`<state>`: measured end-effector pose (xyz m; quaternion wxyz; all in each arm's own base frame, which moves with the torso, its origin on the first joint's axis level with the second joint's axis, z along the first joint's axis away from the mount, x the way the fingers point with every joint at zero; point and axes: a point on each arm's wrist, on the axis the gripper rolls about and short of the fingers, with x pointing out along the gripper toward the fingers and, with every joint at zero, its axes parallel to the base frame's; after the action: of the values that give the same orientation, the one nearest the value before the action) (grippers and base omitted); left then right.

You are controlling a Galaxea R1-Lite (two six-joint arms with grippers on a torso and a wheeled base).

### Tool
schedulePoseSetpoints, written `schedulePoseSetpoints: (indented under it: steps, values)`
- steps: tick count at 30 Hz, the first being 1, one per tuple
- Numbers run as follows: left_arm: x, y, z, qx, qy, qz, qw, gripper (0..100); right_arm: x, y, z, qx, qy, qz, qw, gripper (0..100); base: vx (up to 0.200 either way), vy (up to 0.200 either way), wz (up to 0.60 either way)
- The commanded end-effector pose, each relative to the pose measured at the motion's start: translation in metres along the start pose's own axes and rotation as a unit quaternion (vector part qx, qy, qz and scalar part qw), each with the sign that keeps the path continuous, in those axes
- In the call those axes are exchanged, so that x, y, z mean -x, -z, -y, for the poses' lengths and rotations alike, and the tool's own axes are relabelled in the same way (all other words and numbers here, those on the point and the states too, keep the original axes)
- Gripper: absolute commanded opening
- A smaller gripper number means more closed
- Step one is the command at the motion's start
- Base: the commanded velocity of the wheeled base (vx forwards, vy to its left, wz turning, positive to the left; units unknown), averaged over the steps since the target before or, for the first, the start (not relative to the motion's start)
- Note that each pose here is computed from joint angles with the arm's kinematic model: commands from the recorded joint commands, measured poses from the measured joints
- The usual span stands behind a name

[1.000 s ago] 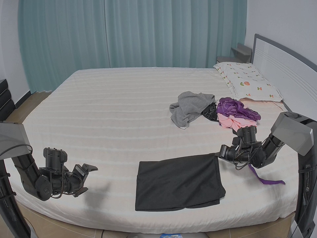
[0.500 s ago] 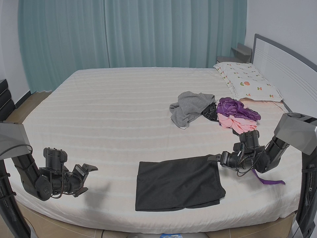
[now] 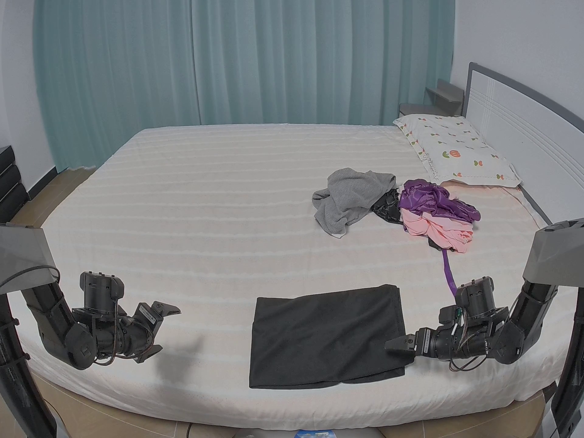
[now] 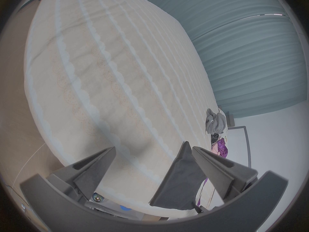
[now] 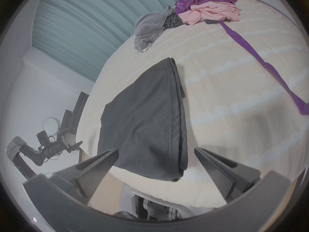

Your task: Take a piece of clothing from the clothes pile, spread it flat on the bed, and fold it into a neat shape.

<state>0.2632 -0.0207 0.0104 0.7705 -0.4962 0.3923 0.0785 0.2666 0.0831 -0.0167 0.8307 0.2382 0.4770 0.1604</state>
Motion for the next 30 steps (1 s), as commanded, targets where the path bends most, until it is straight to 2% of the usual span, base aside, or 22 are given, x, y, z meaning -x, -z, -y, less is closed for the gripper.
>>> schedulePoseSetpoints:
  steps: [1,3,4,7,12,21,30]
  values:
    - [-0.001,0.000,0.000,0.000,0.000,-0.001,1.0000,100,0.002,0.009,-0.001,0.002,0.004,-0.012,0.9999,100,0.000,0.000,0.00]
    - [-0.001,0.000,0.000,0.000,-0.001,0.000,1.0000,100,-0.001,0.009,0.001,0.001,0.007,-0.014,0.9999,100,0.000,0.000,0.00]
    - [-0.001,0.000,0.000,0.000,-0.001,0.000,1.0000,100,-0.003,0.010,0.002,0.001,0.010,-0.014,0.9999,0,0.000,0.000,0.00]
    - [-0.001,0.000,0.000,0.000,0.000,-0.001,1.0000,100,-0.010,0.011,0.006,0.001,0.032,-0.012,0.9994,0,0.000,0.000,0.00]
    - [-0.001,0.000,0.000,0.000,0.000,-0.001,1.0000,100,0.000,0.017,0.007,0.004,0.043,-0.007,0.9991,0,0.000,0.000,0.00]
    - [-0.001,0.000,0.000,0.000,0.000,0.000,1.0000,100,0.019,0.017,0.001,0.011,0.036,0.009,0.9992,0,0.000,0.000,0.00]
    - [-0.001,0.000,0.000,0.000,0.000,0.000,1.0000,100,0.016,0.023,0.006,0.017,0.046,-0.009,0.9987,0,0.000,0.000,0.00]
